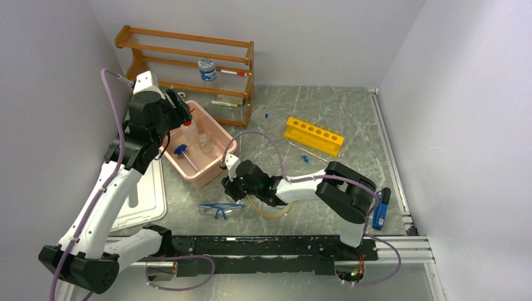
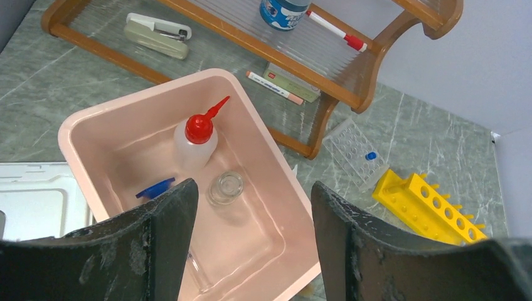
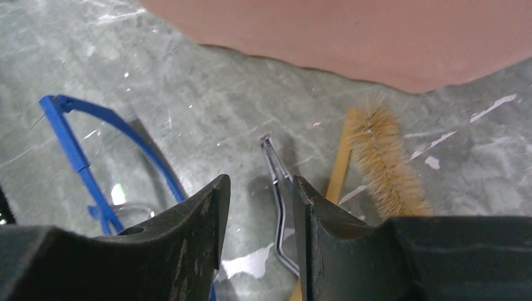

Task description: Organize the chemistry lab equipment

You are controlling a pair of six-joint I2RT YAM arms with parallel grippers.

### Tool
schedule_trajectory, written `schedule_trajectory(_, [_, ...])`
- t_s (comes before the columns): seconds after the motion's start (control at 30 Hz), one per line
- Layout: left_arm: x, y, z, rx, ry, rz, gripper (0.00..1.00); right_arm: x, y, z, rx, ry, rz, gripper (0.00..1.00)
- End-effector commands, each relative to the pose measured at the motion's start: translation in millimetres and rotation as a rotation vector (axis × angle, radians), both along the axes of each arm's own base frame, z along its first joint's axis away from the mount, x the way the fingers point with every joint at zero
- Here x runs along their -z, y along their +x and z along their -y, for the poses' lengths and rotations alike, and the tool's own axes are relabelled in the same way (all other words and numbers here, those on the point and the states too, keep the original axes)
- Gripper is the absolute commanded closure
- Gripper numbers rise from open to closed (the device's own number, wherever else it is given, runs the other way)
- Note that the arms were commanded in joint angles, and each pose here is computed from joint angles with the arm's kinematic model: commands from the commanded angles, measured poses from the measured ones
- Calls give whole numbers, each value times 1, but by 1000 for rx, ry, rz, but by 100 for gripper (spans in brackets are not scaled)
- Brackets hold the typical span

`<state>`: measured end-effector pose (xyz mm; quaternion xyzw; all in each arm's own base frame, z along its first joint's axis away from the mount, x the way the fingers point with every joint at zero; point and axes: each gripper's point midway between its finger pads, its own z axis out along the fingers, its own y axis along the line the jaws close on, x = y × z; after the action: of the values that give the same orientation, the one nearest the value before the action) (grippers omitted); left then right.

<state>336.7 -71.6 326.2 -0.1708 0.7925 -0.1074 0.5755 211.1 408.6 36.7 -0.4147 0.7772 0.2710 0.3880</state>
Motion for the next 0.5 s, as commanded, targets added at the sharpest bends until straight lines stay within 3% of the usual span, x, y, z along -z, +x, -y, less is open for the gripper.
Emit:
schedule_trajectory(0.0, [-11,1,2,27,10,9,30,-15,27,-18,49,73,140,55])
schedule_trajectory(0.23, [-12,3,2,27,23,4,30,-1,25,-23,15,62,161,60])
schedule_trajectory(0.47, [-13,6,4,34,19,-1,30,-2,25,-24,13,57,178,80])
